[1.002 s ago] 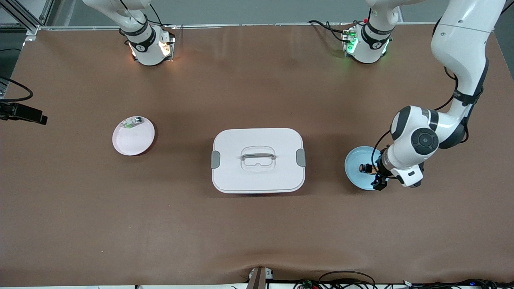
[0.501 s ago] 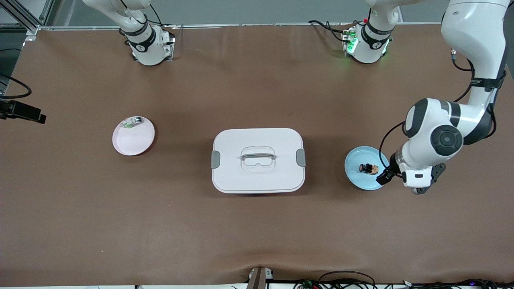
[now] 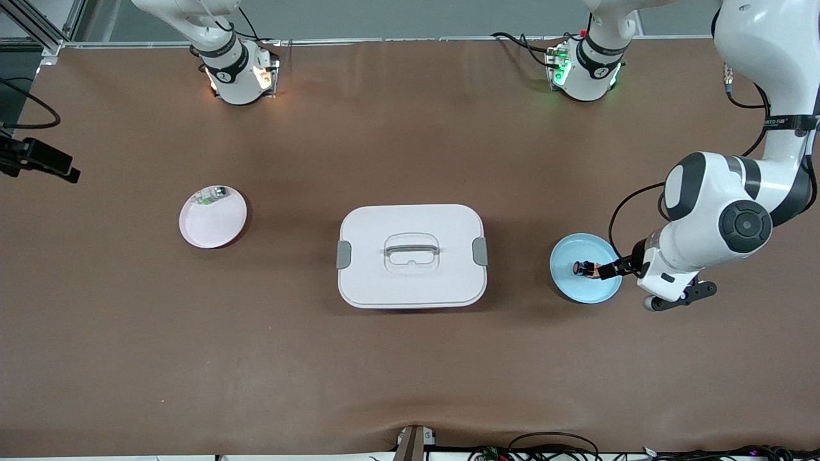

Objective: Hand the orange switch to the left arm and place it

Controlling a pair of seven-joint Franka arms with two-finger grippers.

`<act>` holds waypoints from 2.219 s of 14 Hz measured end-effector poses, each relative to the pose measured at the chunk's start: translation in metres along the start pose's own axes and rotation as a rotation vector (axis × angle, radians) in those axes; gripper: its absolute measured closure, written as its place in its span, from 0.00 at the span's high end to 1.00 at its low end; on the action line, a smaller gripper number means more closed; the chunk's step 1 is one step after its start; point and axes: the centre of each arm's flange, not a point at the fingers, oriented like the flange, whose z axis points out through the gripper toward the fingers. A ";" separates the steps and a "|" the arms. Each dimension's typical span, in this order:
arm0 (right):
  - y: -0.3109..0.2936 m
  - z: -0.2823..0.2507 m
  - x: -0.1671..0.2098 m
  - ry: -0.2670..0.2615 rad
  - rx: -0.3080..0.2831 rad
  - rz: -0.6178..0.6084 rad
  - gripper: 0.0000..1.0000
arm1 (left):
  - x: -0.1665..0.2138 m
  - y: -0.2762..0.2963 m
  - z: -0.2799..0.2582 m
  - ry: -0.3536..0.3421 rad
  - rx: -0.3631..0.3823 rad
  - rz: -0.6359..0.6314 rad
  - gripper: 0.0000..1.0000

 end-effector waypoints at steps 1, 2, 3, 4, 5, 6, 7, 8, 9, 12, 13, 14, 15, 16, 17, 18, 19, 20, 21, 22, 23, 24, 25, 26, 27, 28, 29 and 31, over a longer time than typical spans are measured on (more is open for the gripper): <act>0.000 0.000 -0.003 -0.002 0.002 0.000 1.00 | 0.000 0.000 -0.001 0.002 0.000 0.048 1.00; 0.000 0.001 -0.005 -0.004 0.004 0.000 1.00 | 0.001 0.000 -0.002 0.004 -0.001 0.094 1.00; 0.000 0.002 -0.005 -0.006 0.004 0.000 1.00 | 0.002 0.000 -0.005 0.009 -0.002 0.136 1.00; 0.000 0.003 -0.005 -0.007 0.005 0.000 1.00 | 0.004 -0.001 -0.010 0.019 -0.004 0.174 1.00; 0.000 0.003 -0.005 -0.006 0.005 0.000 1.00 | 0.006 -0.003 -0.018 0.034 -0.006 0.206 1.00; 0.000 0.003 -0.005 -0.003 0.006 0.000 1.00 | 0.007 -0.004 -0.027 0.049 -0.006 0.235 1.00; 0.000 0.002 -0.005 0.000 0.009 0.001 1.00 | 0.007 -0.006 -0.036 0.064 -0.005 0.265 1.00; 0.000 0.000 -0.006 0.004 0.016 0.004 1.00 | 0.007 -0.010 -0.046 0.080 -0.003 0.289 1.00; 0.000 -0.001 -0.006 0.009 0.022 0.005 1.00 | 0.007 -0.016 -0.057 0.096 -0.001 0.298 1.00; 0.001 -0.007 -0.009 0.025 0.029 0.008 1.00 | 0.007 -0.038 -0.093 0.152 0.002 0.279 1.00; 0.001 -0.008 -0.010 0.028 0.029 0.008 1.00 | 0.005 -0.040 -0.105 0.168 -0.010 0.268 1.00; 0.001 -0.009 -0.011 0.029 0.030 0.008 1.00 | 0.001 -0.041 -0.117 0.182 -0.028 0.257 1.00; 0.001 -0.010 -0.011 0.030 0.030 0.008 1.00 | -0.002 -0.043 -0.128 0.196 -0.042 0.246 1.00; 0.001 -0.010 -0.011 0.031 0.030 0.008 1.00 | -0.004 -0.046 -0.139 0.210 -0.054 0.235 1.00; 0.001 -0.010 -0.011 0.031 0.031 0.008 1.00 | -0.007 -0.050 -0.149 0.224 -0.062 0.224 1.00; 0.001 -0.010 -0.011 0.031 0.031 0.008 1.00 | -0.008 -0.054 -0.158 0.237 -0.071 0.213 1.00; 0.001 -0.010 -0.012 0.032 0.031 0.007 1.00 | -0.010 -0.057 -0.167 0.251 -0.078 0.204 1.00; 0.001 -0.011 -0.012 0.033 0.031 0.007 1.00 | -0.013 -0.058 -0.176 0.264 -0.081 0.201 1.00; 0.000 -0.011 -0.013 0.034 0.032 0.006 1.00 | -0.016 -0.058 -0.184 0.273 -0.081 0.201 1.00; 0.000 -0.010 -0.013 0.037 0.032 0.006 1.00 | -0.019 -0.058 -0.193 0.275 -0.080 0.201 1.00; 0.000 -0.010 -0.014 0.043 0.032 0.006 1.00 | -0.022 -0.058 -0.203 0.273 -0.077 0.202 1.00; 0.000 -0.009 -0.015 0.051 0.033 0.007 1.00 | -0.025 -0.057 -0.211 0.271 -0.075 0.205 1.00; 0.001 -0.008 -0.017 0.057 0.033 0.007 1.00 | -0.027 -0.054 -0.217 0.267 -0.071 0.209 1.00; 0.001 -0.008 -0.020 0.062 0.034 0.007 1.00 | -0.028 -0.051 -0.220 0.263 -0.064 0.212 1.00; 0.001 -0.008 -0.022 0.065 0.034 0.007 1.00 | -0.028 -0.050 -0.220 0.261 -0.051 0.211 1.00; 0.000 -0.009 -0.022 0.077 0.034 0.006 1.00 | -0.028 -0.049 -0.220 0.261 -0.038 0.208 1.00; -0.001 -0.013 -0.022 0.094 0.035 0.003 1.00 | -0.029 -0.048 -0.220 0.263 -0.029 0.206 1.00; -0.004 -0.016 -0.024 0.101 0.035 -0.003 1.00 | -0.032 -0.045 -0.227 0.273 -0.029 0.205 1.00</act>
